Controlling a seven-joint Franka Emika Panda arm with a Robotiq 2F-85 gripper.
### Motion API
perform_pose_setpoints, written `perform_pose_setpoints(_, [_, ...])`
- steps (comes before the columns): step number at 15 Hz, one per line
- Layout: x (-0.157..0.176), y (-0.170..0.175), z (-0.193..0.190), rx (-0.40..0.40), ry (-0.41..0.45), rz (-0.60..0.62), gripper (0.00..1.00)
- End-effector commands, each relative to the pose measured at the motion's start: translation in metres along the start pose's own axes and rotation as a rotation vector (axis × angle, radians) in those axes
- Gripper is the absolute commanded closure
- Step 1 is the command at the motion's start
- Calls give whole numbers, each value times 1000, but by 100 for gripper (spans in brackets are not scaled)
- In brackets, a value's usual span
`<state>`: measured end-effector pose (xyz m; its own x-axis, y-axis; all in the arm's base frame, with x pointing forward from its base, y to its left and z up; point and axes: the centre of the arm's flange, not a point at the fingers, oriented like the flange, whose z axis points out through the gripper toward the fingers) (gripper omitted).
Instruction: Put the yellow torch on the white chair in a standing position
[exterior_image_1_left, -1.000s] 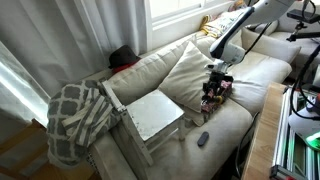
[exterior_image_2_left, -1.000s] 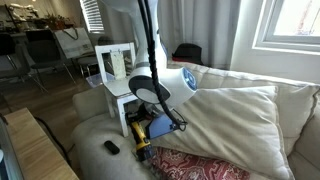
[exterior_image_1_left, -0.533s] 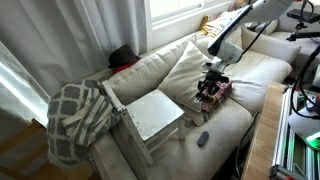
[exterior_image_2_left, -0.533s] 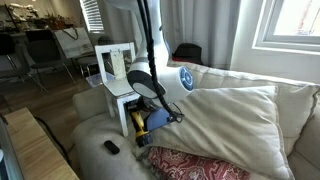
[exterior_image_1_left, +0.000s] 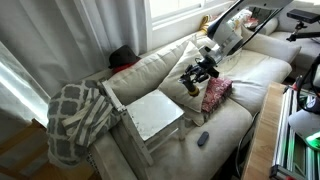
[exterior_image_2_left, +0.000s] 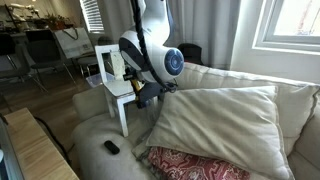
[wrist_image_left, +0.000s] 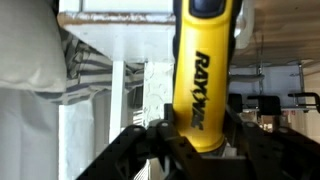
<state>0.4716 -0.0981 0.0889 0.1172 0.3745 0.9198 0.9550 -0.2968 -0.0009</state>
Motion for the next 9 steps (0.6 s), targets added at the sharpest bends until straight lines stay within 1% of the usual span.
perform_pose_setpoints(1, [9,-2,0,-20,37,-21,51])
perform_pose_setpoints(2, [17,-4,1,-36,59,-42,51])
perform_pose_setpoints(5, [24,-8,1,-42,60,-54,51])
perform_pose_setpoints(6, [24,-9,1,-42,59,-54,76])
perform_pose_setpoints(8, [36,-14,10,-43,172,-35,76])
perform_pose_setpoints(9, [49,-15,14,-35,216,-39,76])
